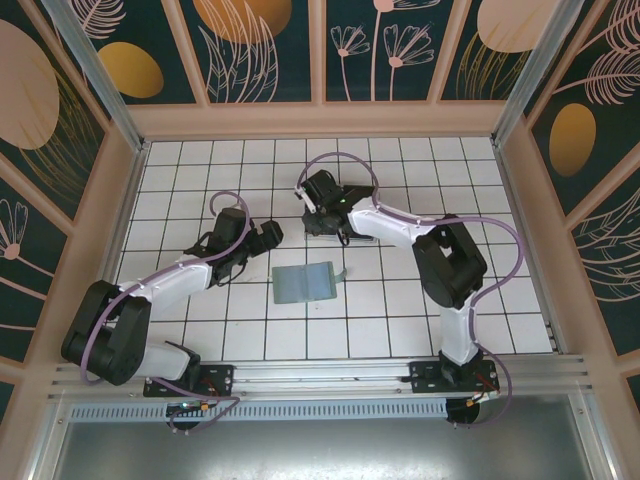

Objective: Put the credit cards into the card holder
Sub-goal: Pick up the credit card from the storage box.

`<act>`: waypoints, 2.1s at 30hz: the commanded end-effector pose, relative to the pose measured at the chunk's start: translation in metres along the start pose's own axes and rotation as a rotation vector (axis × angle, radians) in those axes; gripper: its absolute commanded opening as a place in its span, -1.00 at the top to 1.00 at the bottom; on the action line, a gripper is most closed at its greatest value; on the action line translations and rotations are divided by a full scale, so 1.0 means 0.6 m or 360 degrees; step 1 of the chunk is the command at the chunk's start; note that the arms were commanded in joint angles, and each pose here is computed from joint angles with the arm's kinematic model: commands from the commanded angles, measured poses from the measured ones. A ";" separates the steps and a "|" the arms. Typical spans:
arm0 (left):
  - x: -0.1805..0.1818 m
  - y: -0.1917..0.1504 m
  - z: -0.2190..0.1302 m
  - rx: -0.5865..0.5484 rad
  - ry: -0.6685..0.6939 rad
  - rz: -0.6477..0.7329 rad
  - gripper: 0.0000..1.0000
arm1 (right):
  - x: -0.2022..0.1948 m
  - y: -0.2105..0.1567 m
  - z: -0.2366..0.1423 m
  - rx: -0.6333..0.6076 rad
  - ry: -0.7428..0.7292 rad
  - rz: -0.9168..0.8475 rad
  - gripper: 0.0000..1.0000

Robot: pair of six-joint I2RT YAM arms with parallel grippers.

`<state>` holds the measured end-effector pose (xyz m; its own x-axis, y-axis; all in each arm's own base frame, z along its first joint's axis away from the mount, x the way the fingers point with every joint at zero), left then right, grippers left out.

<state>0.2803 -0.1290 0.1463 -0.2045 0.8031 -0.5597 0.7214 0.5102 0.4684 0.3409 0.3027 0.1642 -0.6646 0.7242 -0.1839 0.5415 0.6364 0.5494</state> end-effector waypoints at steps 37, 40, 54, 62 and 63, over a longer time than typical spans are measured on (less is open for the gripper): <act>0.007 -0.002 0.003 -0.0013 -0.0029 -0.0032 -0.97 | 0.011 -0.032 0.033 0.0168 -0.0235 -0.0304 0.40; 0.008 -0.002 0.004 -0.0008 -0.0029 -0.0029 -0.97 | 0.013 -0.031 0.030 0.0159 -0.0227 -0.0314 0.50; 0.005 -0.001 0.009 -0.0004 -0.0027 -0.0020 -0.97 | 0.018 -0.019 0.015 0.0131 -0.0201 -0.0309 0.81; 0.002 0.001 0.013 0.0001 -0.0029 -0.0012 -0.97 | 0.020 -0.014 0.013 0.0124 -0.0193 -0.0296 0.91; 0.002 0.002 0.015 0.0000 -0.0026 -0.0011 -0.97 | 0.019 -0.014 0.012 0.0124 -0.0193 -0.0296 0.92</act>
<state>0.2811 -0.1305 0.1392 -0.2031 0.7963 -0.5698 0.7263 0.5128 0.4578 0.3371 0.3060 0.1474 -0.6864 0.6137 -0.3902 0.4474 0.7794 0.4387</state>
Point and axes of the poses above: each hand's point on the last joint's axis, 136 mm out from that joint toward the fingers, its own z axis out along the fingers, its own x axis along the line the jaws close on, y = z × x, the point moved 9 cm from there along -z, back along the fingers, and after that the axes turned 5 degrees about -z, right-handed, at the moved point
